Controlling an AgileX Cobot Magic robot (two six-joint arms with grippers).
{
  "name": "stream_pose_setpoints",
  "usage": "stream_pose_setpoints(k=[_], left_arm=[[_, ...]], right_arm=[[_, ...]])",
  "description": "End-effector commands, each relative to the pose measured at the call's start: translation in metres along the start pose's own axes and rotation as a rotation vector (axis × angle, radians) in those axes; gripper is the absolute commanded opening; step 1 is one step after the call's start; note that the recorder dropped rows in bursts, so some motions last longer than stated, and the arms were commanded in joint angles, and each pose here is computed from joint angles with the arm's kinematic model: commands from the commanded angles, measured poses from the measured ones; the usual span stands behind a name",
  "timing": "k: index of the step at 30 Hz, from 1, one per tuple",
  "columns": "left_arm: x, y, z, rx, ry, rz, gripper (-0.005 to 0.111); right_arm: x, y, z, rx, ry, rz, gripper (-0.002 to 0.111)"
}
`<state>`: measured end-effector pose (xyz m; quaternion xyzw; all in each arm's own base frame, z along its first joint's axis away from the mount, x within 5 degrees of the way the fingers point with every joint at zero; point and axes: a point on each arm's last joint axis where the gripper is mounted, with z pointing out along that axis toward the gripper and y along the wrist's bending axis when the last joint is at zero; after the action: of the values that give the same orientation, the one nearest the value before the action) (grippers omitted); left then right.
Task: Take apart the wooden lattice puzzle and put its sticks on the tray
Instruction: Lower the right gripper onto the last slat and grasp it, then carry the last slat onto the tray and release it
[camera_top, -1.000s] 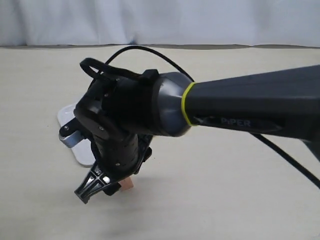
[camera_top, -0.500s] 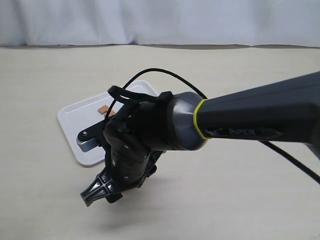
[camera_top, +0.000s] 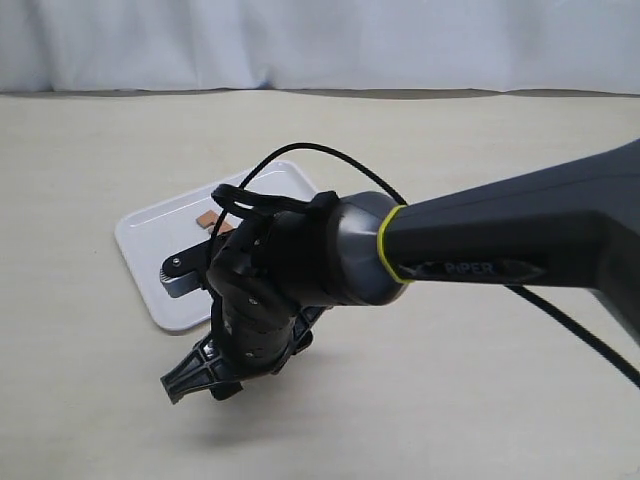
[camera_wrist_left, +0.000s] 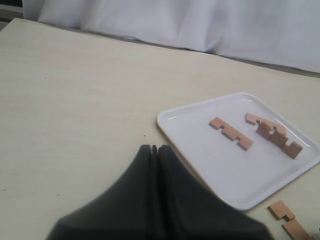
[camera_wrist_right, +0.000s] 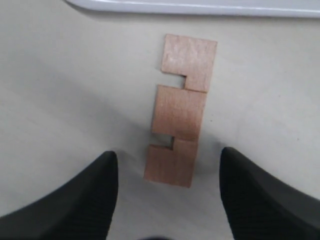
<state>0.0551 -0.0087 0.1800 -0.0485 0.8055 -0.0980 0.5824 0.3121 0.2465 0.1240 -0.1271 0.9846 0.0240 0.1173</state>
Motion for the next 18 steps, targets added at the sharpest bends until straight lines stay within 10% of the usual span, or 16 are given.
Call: stream_pose_setpoints(k=[1, 9, 13, 18], left_arm=[[0.001, 0.000, 0.001, 0.007, 0.002, -0.003, 0.000], [0.001, 0.000, 0.001, 0.007, 0.002, -0.003, 0.000], [0.001, 0.000, 0.001, 0.007, 0.001, -0.003, 0.000], [0.001, 0.000, 0.001, 0.007, 0.001, -0.003, 0.000]], right_arm=[[0.000, -0.002, 0.005, 0.011, 0.001, -0.002, 0.051], [0.003, -0.003, 0.014, 0.025, 0.025, -0.007, 0.041], [0.002, -0.005, 0.011, 0.046, 0.032, -0.036, 0.009], [-0.004, -0.005, -0.010, 0.032, -0.030, -0.051, 0.005]])
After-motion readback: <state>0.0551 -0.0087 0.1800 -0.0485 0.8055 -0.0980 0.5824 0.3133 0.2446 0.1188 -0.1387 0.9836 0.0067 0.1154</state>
